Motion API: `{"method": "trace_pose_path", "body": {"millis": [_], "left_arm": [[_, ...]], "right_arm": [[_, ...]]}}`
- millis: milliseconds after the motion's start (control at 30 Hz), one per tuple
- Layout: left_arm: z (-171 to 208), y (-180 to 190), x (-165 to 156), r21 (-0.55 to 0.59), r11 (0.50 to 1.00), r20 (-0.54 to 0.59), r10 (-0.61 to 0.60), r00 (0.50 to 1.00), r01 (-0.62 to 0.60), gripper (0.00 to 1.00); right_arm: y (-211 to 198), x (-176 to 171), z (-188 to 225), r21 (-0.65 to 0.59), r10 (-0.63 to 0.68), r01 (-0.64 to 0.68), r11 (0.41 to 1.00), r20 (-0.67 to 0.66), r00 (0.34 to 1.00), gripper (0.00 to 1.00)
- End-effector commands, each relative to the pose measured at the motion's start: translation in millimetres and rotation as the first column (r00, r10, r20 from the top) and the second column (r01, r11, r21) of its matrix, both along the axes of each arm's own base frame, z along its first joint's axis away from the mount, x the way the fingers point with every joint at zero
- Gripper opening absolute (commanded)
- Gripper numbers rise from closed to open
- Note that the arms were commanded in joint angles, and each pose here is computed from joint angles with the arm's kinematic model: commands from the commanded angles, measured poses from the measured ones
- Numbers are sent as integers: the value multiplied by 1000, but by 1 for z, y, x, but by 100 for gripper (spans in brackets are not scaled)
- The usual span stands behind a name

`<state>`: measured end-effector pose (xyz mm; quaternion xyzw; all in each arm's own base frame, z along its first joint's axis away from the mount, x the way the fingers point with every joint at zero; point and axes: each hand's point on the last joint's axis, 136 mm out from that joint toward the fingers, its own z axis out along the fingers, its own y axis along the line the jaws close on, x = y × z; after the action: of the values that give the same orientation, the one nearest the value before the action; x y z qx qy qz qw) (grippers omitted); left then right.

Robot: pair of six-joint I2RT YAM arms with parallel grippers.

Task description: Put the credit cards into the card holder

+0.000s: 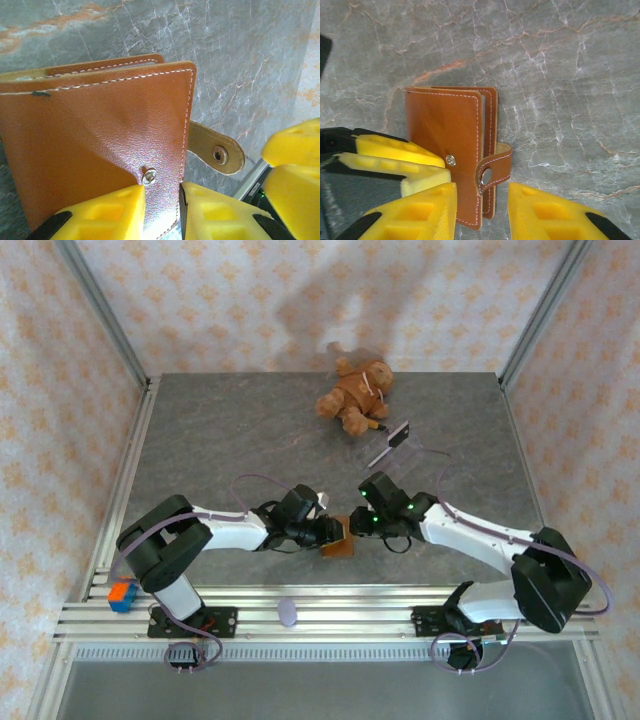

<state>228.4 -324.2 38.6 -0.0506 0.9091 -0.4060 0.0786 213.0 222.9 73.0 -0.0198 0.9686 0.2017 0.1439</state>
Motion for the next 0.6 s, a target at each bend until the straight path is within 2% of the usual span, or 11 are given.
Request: {"method": "trace_pose_path", "body": {"millis": [0, 100, 200, 300, 567], "left_arm": [[-29, 14, -12, 89, 996, -67, 12, 998, -6, 28], [-28, 14, -12, 87, 996, -68, 11, 998, -5, 28], [-28, 14, -11, 86, 996, -66, 12, 998, -6, 28], [-26, 13, -11, 83, 997, -64, 8, 998, -2, 28], [0, 24, -2, 69, 998, -34, 11, 999, -9, 28]], "right_arm": [[4, 6, 0, -1, 2, -2, 1000, 2, 1000, 32], [3, 6, -5, -13, 0, 0, 1000, -7, 1000, 27], [4, 7, -6, -15, 0, 0, 1000, -5, 1000, 10], [4, 8, -6, -16, 0, 0, 1000, -1, 1000, 0], [12, 5, -3, 29, 36, -36, 999, -5, 999, 0]]}}
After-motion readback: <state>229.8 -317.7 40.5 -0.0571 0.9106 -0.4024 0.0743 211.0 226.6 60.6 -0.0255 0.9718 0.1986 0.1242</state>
